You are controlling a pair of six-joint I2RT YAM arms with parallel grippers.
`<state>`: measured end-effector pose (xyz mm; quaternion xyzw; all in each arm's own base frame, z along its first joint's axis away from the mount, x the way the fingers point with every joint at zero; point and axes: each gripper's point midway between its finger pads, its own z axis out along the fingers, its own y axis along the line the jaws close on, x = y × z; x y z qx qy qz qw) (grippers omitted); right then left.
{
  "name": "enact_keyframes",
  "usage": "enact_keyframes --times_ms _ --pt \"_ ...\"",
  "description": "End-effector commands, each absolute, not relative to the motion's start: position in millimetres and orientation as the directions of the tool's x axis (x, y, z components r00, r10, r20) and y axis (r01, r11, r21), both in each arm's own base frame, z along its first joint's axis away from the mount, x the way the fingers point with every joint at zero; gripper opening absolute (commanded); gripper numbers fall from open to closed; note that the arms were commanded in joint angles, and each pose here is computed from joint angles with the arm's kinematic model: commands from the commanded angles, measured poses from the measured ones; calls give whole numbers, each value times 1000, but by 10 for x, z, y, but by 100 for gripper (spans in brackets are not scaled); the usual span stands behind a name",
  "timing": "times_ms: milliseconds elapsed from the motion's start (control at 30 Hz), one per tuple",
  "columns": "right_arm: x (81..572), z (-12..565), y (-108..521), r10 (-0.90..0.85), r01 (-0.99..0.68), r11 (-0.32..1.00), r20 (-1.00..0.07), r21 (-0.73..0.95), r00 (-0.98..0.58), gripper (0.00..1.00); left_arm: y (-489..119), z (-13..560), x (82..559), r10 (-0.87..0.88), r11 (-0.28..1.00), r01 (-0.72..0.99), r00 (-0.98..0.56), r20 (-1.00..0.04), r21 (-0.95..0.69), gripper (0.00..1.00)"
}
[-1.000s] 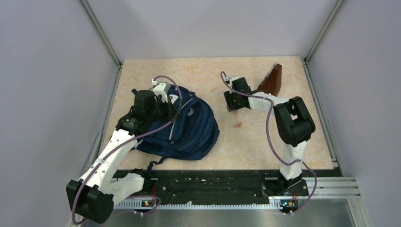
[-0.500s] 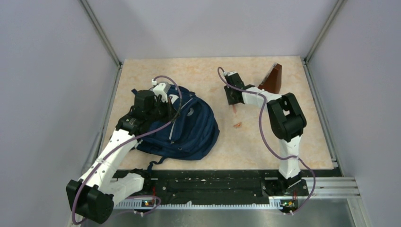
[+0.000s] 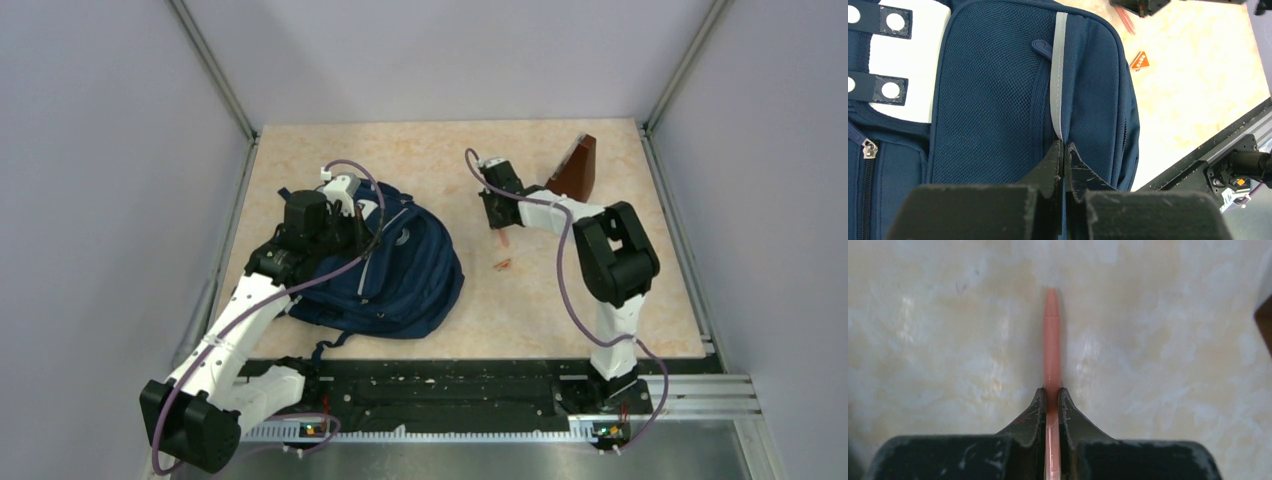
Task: Pack the student bag
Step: Pick up the stationery from the center of the board, then place the stationery in the student bag.
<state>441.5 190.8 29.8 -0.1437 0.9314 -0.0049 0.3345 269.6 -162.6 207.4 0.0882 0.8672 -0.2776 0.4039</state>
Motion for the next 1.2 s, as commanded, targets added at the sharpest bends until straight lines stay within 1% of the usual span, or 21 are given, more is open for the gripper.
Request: enact_keyframes --times_ms 0,133,300,367,500,733,800,933,1167 --pt "4087 767 1903 -214 -254 967 -663 -38 -717 0 -1683 2351 2764 -98 805 434 -576 -812 -405 0" --pt "3700 1085 1963 -116 -265 958 -692 112 -713 0 -1674 2363 2764 -102 806 433 -570 -815 -403 0" --pt "3233 1403 2180 11 -313 884 -685 346 -728 0 -1693 2363 2759 -102 800 438 -575 -812 -411 0" --pt "3073 1527 2267 65 -319 840 -666 438 -743 0 -1696 2362 2751 -101 798 440 -575 -812 -411 0" --pt "2747 1829 2564 156 -350 686 -600 637 -785 0 -1697 2379 2751 -106 796 441 -571 -814 -413 0" --pt "2254 2168 3280 133 -423 525 -562 739 -816 0 -1711 2372 2746 -105 792 445 -575 -811 -418 0" --pt "2166 2208 3494 128 -424 497 -547 757 -828 0 -1712 2373 2744 -105 792 446 -575 -811 -418 0" --pt "2093 2204 3760 124 -371 479 -479 796 -869 0 -1708 2382 2739 -105 792 447 -571 -814 -416 0" --pt "2141 2008 3924 175 -300 501 -435 812 -884 0 -1713 2411 2724 -107 788 454 -565 -818 -417 0"
